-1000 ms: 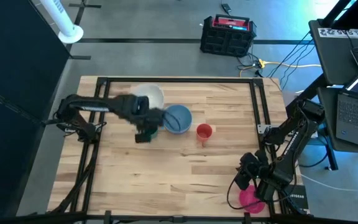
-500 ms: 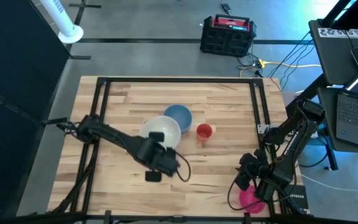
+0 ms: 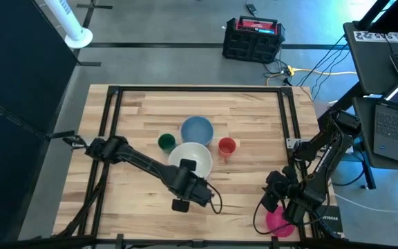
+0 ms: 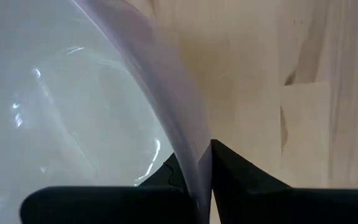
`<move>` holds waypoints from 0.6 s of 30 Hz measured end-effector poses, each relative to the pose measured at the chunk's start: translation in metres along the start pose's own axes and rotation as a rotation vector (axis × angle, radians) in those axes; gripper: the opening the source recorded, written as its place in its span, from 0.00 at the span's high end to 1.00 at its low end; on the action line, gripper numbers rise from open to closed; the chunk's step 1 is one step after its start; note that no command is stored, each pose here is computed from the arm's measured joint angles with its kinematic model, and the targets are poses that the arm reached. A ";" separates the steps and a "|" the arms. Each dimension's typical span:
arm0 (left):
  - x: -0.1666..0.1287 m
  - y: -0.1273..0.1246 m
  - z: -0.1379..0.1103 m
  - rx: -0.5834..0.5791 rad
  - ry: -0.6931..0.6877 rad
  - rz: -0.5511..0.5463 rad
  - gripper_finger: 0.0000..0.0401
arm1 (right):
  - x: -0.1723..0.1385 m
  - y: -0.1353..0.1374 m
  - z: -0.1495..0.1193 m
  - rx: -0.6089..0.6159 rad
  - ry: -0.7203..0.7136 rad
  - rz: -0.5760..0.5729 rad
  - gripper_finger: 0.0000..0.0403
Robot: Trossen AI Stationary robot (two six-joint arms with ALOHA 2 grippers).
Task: Nest bowls inside each other
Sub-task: Move the white bowl to the center of the table
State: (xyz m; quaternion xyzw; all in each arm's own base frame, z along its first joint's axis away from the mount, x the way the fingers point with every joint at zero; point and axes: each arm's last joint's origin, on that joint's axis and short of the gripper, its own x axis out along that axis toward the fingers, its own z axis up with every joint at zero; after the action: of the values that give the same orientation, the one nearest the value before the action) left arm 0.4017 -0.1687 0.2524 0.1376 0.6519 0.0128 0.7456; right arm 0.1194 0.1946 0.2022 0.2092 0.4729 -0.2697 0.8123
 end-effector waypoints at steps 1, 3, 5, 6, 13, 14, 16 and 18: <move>0.002 -0.001 0.001 0.007 0.001 0.001 0.94 | 0.000 0.000 0.000 0.000 0.001 0.000 0.66; 0.007 -0.002 0.003 0.022 0.003 0.003 0.94 | 0.000 0.000 0.000 -0.001 0.004 -0.001 0.66; 0.012 -0.003 0.005 0.036 0.006 0.005 0.94 | 0.000 0.000 0.000 -0.002 0.006 -0.002 0.66; 0.015 -0.003 0.006 0.043 0.007 0.006 0.94 | 0.000 0.000 0.000 -0.002 0.008 -0.002 0.66; 0.031 -0.006 0.011 0.082 0.008 0.018 0.94 | 0.000 0.000 0.000 -0.008 0.015 -0.003 0.66; 0.033 -0.005 0.011 0.085 0.010 0.021 0.94 | 0.000 0.000 0.000 -0.015 0.014 -0.004 0.66; 0.037 -0.005 0.010 0.091 0.017 0.022 0.94 | 0.000 0.000 0.000 -0.026 0.015 -0.003 0.66; 0.040 -0.005 0.010 0.097 0.020 0.025 0.94 | 0.000 0.000 0.000 -0.028 0.015 -0.003 0.66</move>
State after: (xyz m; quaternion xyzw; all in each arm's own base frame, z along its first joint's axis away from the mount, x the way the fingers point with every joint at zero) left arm 0.4166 -0.1671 0.2136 0.1817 0.6573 -0.0079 0.7313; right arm 0.1190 0.1948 0.2020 0.1991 0.4829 -0.2630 0.8112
